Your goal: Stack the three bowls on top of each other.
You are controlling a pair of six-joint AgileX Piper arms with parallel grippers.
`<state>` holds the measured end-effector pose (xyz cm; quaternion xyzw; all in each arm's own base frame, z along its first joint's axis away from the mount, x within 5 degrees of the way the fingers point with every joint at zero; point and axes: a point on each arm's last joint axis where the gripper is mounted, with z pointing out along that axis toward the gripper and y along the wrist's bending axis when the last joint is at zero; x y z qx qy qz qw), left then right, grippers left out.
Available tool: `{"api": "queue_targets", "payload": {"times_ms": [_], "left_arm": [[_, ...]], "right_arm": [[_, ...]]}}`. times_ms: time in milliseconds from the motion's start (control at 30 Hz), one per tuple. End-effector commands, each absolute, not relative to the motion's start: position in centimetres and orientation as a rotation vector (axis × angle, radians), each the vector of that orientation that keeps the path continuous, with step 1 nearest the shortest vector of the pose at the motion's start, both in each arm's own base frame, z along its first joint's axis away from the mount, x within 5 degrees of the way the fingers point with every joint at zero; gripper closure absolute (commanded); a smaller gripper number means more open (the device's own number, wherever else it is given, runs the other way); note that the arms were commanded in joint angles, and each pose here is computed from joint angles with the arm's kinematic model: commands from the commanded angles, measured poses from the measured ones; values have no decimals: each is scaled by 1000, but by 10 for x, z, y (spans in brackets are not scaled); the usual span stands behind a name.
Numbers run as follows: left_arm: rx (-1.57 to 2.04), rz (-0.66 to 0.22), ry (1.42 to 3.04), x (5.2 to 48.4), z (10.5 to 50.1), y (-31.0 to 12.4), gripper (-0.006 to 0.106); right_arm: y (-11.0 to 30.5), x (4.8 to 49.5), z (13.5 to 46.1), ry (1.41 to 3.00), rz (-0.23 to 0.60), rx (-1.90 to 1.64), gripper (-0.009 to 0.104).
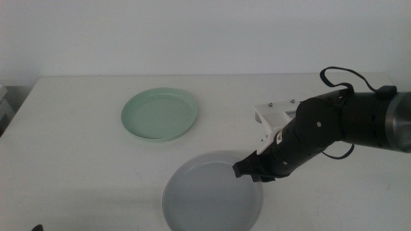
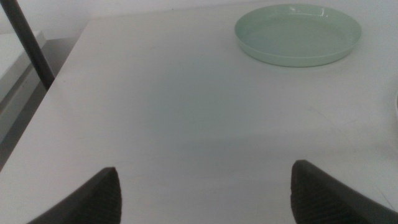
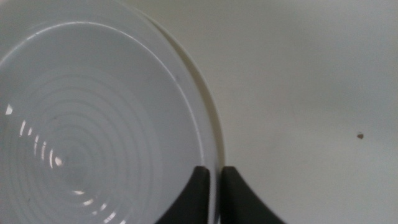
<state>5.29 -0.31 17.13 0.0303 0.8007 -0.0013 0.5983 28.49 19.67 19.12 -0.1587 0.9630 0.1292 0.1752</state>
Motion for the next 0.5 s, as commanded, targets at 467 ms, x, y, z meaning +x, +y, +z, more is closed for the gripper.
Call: {"api": "queue_targets", "payload": {"times_ms": [467], "left_arm": [[53,-6,1770,54,180,-3,-4]], "right_arm": [[140,200,361,2269,422,-619,42]]}}
